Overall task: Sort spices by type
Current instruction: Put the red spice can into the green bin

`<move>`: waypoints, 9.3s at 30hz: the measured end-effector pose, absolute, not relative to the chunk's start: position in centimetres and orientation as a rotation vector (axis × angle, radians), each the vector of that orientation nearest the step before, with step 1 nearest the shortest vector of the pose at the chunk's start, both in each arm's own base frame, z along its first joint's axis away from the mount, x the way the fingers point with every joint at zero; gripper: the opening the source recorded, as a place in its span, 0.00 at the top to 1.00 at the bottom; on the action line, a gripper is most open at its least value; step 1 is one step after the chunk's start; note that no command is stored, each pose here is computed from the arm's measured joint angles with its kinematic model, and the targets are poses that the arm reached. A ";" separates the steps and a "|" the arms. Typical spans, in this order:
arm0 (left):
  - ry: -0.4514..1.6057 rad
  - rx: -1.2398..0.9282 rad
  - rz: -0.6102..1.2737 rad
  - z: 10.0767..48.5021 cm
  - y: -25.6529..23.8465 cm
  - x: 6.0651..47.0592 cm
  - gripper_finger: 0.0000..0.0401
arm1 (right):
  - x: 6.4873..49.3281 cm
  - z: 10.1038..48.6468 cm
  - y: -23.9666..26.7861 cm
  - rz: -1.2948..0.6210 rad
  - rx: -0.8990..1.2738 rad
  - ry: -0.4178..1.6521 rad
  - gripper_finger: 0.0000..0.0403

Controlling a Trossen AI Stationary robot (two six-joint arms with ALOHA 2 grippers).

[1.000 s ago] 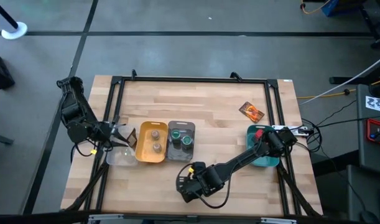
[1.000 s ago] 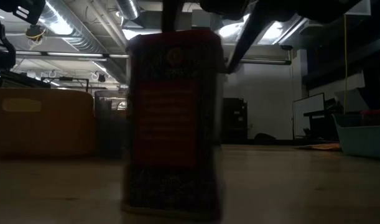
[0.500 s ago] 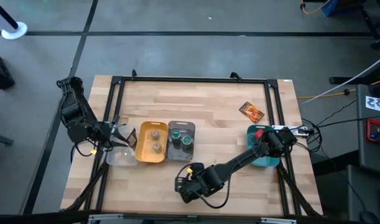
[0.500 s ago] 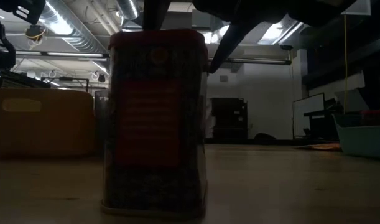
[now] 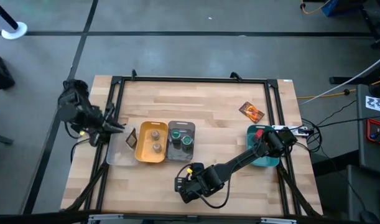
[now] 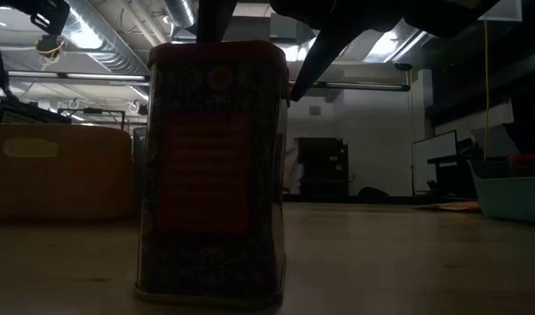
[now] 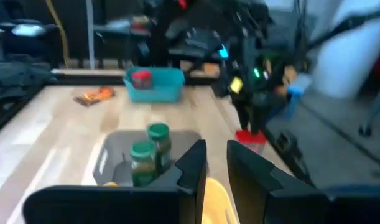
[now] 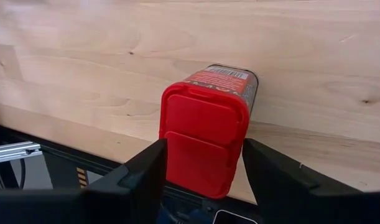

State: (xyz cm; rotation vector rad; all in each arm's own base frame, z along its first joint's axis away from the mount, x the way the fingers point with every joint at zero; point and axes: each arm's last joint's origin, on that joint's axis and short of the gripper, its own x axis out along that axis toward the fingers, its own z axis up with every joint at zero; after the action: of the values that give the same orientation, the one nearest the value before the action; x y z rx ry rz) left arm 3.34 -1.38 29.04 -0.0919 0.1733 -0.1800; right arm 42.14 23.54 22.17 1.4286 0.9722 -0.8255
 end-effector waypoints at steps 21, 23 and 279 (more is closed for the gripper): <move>-0.193 -0.132 0.048 24.4 -5.8 8.6 0.86 | 42.2 22.2 23.5 -0.828 1.427 0.971 0.48; -0.192 -0.124 0.106 24.2 -5.2 8.9 0.86 | 42.2 22.2 23.5 -0.828 1.427 0.970 0.48; 0.230 0.153 0.159 18.6 -2.2 6.9 0.86 | 44.3 19.9 21.4 -0.913 1.625 1.104 0.47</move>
State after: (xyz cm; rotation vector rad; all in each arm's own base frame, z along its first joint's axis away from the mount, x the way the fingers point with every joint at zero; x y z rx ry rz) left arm 6.90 -2.19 18.60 0.1532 0.2298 0.1586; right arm 44.34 21.40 19.89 1.6251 1.1038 -0.9127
